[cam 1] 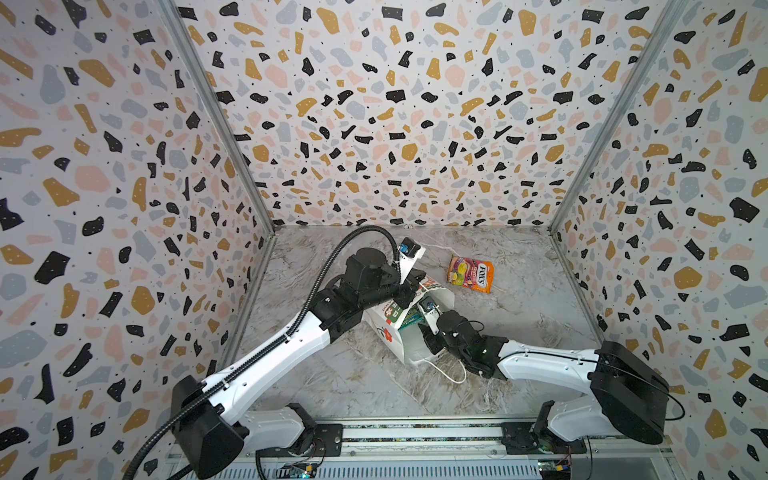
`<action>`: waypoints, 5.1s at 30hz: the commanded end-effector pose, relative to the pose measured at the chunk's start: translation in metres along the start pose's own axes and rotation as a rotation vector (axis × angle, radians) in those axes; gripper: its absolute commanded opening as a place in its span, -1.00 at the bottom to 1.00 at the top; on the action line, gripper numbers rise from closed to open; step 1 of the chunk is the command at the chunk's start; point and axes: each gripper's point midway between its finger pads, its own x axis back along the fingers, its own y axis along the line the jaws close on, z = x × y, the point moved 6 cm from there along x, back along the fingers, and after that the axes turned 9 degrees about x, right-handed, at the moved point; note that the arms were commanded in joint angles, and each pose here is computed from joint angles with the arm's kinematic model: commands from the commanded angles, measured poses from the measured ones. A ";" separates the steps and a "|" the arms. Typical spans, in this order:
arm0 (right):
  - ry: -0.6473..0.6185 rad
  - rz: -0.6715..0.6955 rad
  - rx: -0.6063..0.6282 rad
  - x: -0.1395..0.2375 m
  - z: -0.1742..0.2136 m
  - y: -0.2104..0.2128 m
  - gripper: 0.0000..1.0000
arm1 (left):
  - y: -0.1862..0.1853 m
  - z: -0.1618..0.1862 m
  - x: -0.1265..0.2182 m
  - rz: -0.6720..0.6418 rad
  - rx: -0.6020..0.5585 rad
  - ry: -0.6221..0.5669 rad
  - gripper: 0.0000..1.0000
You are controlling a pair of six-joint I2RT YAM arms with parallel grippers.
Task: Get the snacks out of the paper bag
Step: 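Reach the right gripper into the bag and close on a green FOX'S packet, then lift the green FOX'S packet out of the bag with the right gripper, then lower the green packet beside the orange packet and open the right gripper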
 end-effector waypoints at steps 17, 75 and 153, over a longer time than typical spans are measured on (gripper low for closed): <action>-0.053 0.155 -0.074 -0.033 -0.026 -0.013 -0.36 | -0.004 -0.016 0.007 0.003 -0.015 -0.064 -1.00; -0.148 -0.148 0.069 0.088 -0.051 -0.021 -1.00 | 0.013 -0.007 -0.006 -0.122 0.016 -0.020 -1.00; -0.078 0.233 -0.398 0.064 0.009 -0.262 -1.00 | 0.007 -0.003 -0.010 -0.116 0.001 0.007 -1.00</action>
